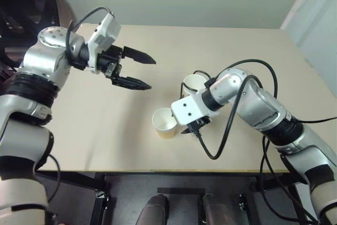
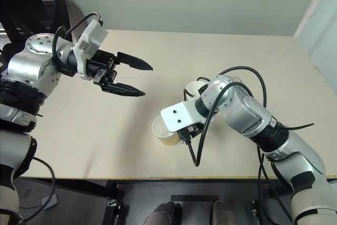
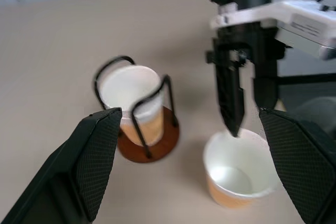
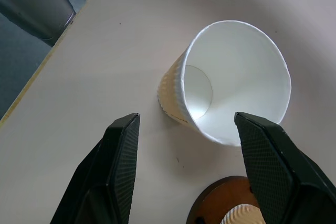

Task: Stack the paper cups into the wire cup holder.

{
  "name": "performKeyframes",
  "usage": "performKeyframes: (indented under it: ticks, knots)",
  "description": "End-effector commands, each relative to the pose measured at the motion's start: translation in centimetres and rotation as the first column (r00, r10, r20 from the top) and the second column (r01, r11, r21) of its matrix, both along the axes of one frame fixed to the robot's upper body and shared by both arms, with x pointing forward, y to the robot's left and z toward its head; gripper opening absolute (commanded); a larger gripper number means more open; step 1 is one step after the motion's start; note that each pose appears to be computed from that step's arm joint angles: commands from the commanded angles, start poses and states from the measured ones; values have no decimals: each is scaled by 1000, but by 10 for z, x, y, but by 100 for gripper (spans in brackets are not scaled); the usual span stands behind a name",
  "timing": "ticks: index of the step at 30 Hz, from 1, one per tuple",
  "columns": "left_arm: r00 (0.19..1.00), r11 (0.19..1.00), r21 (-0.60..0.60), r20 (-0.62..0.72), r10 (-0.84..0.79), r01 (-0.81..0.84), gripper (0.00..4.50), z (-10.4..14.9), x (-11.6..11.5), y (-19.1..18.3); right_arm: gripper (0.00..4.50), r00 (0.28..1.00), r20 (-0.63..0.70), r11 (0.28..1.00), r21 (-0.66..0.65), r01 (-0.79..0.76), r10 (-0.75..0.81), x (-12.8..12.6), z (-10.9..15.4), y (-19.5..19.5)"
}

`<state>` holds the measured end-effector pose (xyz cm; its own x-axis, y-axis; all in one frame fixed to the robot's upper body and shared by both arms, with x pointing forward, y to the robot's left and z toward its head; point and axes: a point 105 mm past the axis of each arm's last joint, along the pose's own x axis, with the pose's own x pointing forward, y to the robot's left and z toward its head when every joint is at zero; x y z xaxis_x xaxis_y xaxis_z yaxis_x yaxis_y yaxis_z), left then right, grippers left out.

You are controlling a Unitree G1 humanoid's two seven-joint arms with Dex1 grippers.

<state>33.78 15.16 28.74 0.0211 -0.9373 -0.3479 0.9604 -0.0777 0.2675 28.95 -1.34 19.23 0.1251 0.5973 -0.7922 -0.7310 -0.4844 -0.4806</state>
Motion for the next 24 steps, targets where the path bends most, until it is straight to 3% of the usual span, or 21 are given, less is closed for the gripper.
performKeyframes:
  ticks: [1,24]
  knots:
    - [995,995,1,-2,-101,101,450,9,-16,-9,286,999,38,1000,26,-13,12,-1,11,0]
    - [982,983,10,-41,-184,184,450,9,-40,-13,286,999,41,999,36,-36,35,-2,11,6]
